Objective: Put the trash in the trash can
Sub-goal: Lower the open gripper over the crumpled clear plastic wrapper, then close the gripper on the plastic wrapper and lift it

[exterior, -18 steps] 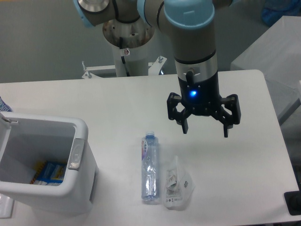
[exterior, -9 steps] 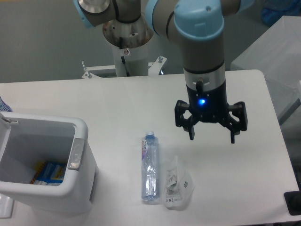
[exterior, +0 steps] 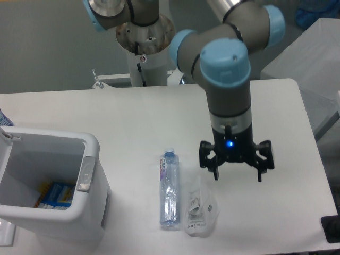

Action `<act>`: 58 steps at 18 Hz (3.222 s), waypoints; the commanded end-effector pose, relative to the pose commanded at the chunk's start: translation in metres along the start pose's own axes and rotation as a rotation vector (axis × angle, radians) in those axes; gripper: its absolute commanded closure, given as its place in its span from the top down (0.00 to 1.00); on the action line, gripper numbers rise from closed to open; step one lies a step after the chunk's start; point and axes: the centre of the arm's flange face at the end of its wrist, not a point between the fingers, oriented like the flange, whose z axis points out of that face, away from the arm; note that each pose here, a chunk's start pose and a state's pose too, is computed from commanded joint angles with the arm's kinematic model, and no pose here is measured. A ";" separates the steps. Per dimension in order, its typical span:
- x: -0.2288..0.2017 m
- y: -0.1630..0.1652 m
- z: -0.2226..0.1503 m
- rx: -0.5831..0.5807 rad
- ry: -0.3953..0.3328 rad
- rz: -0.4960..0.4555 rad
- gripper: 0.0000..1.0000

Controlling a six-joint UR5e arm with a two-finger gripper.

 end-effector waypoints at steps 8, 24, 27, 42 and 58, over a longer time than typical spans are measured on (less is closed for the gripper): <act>0.016 0.017 0.073 -0.084 0.057 -0.025 1.00; 0.050 0.032 0.136 -0.160 0.122 -0.007 0.87; 0.053 0.035 0.141 -0.172 0.125 -0.001 0.62; 0.048 0.029 0.131 -0.151 0.119 -0.007 0.00; 0.032 -0.052 -0.120 0.370 0.364 -0.403 0.00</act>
